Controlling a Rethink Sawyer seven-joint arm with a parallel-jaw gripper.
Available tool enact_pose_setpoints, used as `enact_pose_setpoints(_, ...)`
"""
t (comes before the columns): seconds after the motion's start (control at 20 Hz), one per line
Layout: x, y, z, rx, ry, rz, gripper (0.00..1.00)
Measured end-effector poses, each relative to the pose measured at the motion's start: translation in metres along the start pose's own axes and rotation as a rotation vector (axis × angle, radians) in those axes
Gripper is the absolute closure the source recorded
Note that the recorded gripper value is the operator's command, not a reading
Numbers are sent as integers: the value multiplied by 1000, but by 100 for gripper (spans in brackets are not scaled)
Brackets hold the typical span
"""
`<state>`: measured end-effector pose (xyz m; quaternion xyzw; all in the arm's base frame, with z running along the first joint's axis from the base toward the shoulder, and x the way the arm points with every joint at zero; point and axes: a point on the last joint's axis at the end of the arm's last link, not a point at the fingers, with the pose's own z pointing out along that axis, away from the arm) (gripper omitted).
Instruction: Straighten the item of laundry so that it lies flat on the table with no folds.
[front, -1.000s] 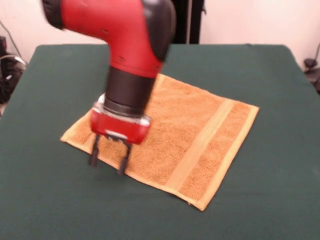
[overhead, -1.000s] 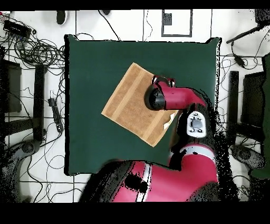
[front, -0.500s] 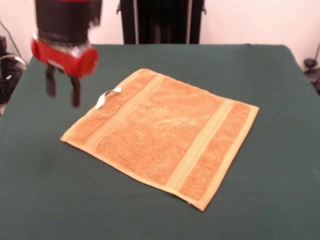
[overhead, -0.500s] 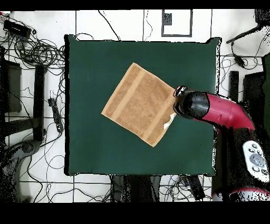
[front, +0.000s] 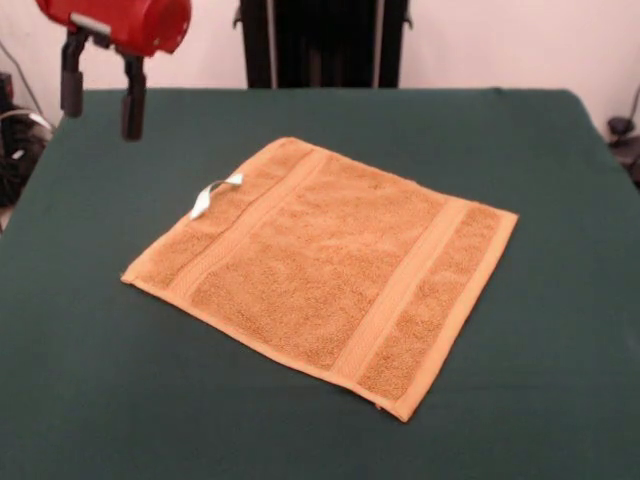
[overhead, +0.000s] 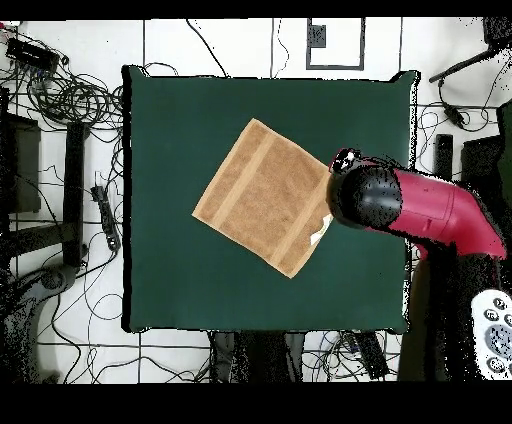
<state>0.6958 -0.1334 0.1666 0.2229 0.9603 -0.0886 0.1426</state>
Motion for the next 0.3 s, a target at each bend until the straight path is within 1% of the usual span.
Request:
enact_pose_setpoints(0.1,0,4,-4,0,-8,-11,0)
enact_pose_setpoints(0.2,1,14,-14,-1,-23,-34,0)
enact_pose_setpoints(0.3,1,17,-16,-2,-26,-41,0)
